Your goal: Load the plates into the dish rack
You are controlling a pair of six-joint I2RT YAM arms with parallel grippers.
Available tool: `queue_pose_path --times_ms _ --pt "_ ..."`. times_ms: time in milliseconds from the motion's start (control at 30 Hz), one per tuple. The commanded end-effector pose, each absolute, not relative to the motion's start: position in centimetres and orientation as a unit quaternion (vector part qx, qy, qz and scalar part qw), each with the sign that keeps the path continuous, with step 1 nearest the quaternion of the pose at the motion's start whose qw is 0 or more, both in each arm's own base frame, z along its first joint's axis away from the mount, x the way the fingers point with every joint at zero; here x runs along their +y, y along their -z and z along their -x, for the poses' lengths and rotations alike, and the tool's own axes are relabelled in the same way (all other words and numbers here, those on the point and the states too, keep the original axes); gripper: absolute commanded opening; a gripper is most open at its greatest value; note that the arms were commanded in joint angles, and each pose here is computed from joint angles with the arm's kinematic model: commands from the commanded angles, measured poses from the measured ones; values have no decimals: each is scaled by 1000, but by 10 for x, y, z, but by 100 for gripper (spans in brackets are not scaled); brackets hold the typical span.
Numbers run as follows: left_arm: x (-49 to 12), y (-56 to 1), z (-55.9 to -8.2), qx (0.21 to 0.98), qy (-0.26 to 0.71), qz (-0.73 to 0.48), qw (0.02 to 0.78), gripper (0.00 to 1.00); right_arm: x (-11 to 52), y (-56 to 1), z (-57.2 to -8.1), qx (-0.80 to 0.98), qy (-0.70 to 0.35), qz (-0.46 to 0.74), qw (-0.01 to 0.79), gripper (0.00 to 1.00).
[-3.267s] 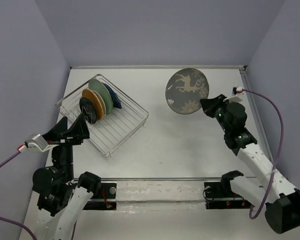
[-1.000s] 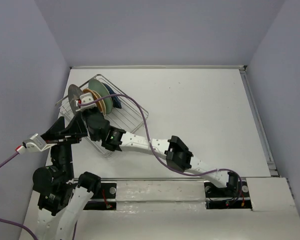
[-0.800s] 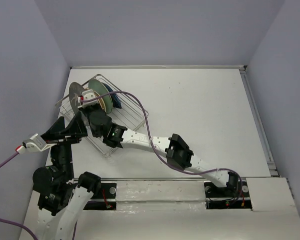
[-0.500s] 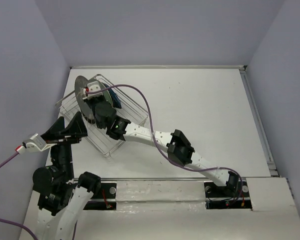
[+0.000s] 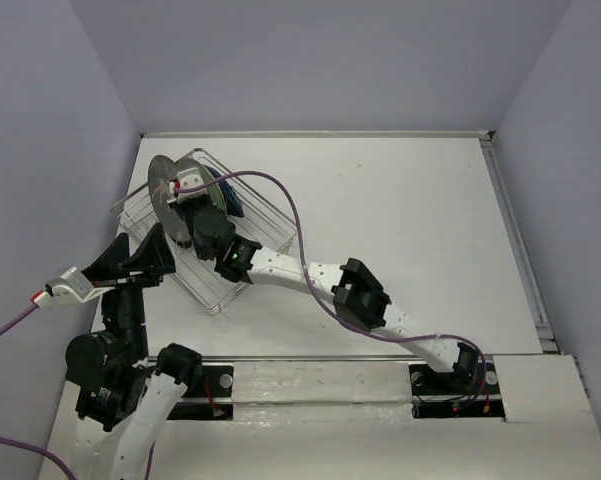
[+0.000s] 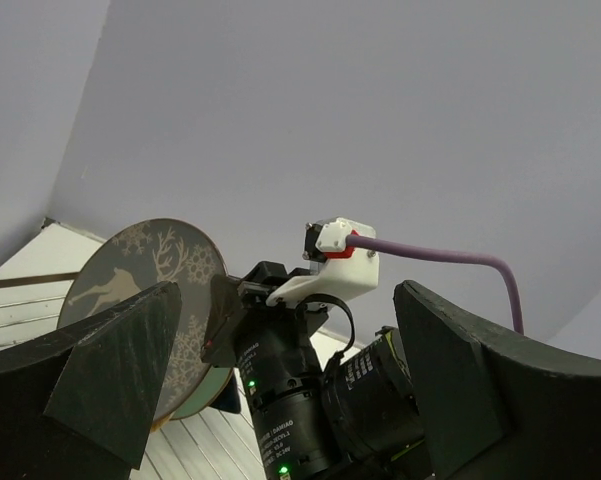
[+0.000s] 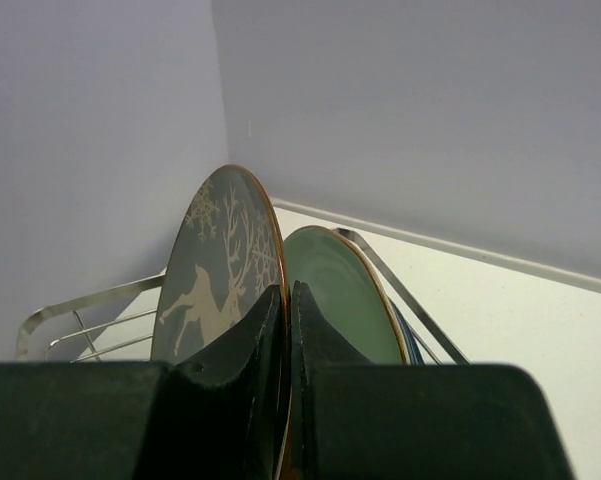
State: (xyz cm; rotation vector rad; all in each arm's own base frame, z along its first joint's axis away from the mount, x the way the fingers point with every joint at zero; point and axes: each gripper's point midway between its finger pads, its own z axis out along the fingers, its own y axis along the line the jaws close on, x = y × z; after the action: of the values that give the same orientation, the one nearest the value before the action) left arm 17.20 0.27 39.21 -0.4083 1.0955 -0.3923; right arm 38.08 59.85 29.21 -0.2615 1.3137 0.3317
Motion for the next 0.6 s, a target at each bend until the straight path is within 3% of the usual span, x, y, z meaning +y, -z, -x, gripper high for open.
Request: queue_pose_path --times_ms 0,200,433,567 --pt "7 -400 -171 496 179 197 827 99 618 -310 -351 565 -181 169 787 7" --pt "7 -399 -172 498 178 197 826 99 620 -282 -348 563 -152 195 789 7" --pt "7 -398 -172 499 177 198 825 99 612 -315 -353 508 -106 232 823 7" --pt "8 -398 -172 499 176 199 825 99 604 -332 -367 518 -142 219 815 7"
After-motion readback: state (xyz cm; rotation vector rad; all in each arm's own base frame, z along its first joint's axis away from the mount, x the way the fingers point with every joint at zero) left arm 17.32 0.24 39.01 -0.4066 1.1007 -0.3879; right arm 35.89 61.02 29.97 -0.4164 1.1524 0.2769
